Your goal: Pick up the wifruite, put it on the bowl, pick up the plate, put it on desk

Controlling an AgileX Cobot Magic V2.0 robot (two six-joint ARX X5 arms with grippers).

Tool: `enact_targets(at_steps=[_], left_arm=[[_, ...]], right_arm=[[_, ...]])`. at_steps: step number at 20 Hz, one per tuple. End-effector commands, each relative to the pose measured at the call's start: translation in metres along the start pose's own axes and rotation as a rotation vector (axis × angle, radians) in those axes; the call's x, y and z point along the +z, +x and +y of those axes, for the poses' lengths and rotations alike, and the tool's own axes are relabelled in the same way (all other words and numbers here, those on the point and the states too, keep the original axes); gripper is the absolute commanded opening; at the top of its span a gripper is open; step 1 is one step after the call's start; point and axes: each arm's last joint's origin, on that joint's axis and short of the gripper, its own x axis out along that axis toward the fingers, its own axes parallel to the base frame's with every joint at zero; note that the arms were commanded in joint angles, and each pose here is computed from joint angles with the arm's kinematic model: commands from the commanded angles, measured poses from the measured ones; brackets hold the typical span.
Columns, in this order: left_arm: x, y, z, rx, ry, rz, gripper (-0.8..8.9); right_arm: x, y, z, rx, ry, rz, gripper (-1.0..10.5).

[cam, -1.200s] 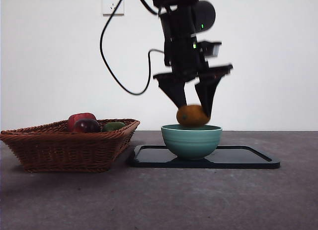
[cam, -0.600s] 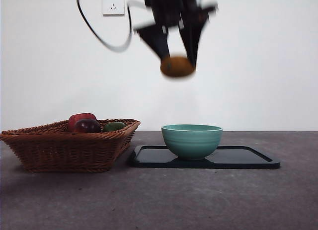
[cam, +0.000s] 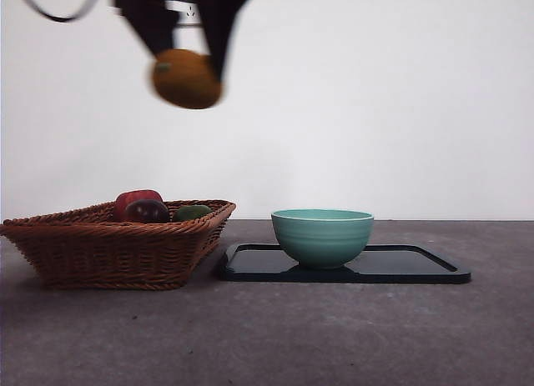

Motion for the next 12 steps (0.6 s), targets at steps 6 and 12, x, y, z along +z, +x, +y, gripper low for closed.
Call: enact_targets(at_steps=[6, 12], left_arm=[[-0.034, 0.028, 0.041, 0.1, -0.205, -0.007, 1.89], [-0.027, 0.069, 0.05, 0.101, -0.25, -0.117, 1.89]], right_arm=[[0.002, -0.002, 0.001, 0.007, 0.008, -0.015, 5.9], [0.004, -0.002, 0.001, 0.012, 0.005, -0.038, 5.9]])
